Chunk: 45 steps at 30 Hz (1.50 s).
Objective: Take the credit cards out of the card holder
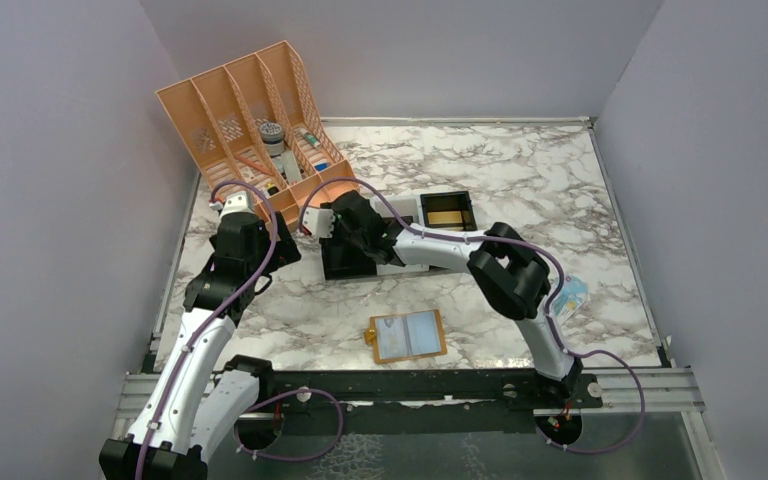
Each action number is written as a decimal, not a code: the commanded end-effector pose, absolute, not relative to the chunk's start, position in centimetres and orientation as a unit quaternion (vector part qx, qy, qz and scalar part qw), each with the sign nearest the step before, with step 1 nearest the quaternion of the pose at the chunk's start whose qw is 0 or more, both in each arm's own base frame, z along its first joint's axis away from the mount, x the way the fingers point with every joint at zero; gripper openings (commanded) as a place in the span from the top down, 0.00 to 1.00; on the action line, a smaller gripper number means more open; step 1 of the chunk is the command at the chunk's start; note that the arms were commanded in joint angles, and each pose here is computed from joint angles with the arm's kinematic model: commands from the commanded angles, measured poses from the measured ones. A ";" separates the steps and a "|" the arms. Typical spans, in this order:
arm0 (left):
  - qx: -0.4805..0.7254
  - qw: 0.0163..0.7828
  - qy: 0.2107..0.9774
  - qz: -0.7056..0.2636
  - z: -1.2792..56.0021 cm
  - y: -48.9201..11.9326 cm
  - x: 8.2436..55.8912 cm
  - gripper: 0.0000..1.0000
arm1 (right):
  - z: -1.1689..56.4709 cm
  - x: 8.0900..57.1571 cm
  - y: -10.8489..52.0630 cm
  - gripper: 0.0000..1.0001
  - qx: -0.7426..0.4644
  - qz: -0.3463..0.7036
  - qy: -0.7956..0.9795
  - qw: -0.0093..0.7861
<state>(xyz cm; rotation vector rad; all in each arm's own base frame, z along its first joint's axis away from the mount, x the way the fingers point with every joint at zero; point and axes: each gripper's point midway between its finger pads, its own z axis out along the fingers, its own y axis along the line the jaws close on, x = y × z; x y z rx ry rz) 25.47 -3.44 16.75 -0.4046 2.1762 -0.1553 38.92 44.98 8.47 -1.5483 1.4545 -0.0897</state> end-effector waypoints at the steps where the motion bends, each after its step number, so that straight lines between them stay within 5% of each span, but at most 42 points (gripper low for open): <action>1: -0.162 0.438 0.882 -0.057 16.2 -3.2 25.3 0.01 | 13.8 39.1 44.9 0.52 -0.562 -0.003 0.628 0.539; 7: -0.161 0.438 0.883 -0.059 16.2 -3.3 25.3 0.01 | 18.6 34.4 42.5 0.53 -0.393 0.149 0.736 0.531; 16: -0.157 0.438 0.883 -0.066 16.2 -3.6 25.2 0.01 | 11.9 21.3 36.7 0.55 -0.214 0.308 0.882 0.286; 26: -0.152 0.435 0.884 -0.075 16.0 -3.9 25.2 0.01 | 7.6 16.2 30.8 0.58 -0.148 0.181 0.929 0.288; 45: -0.151 0.429 0.888 -0.072 15.6 -4.0 25.3 0.01 | 3.6 13.5 33.2 0.60 -0.201 0.165 0.935 0.239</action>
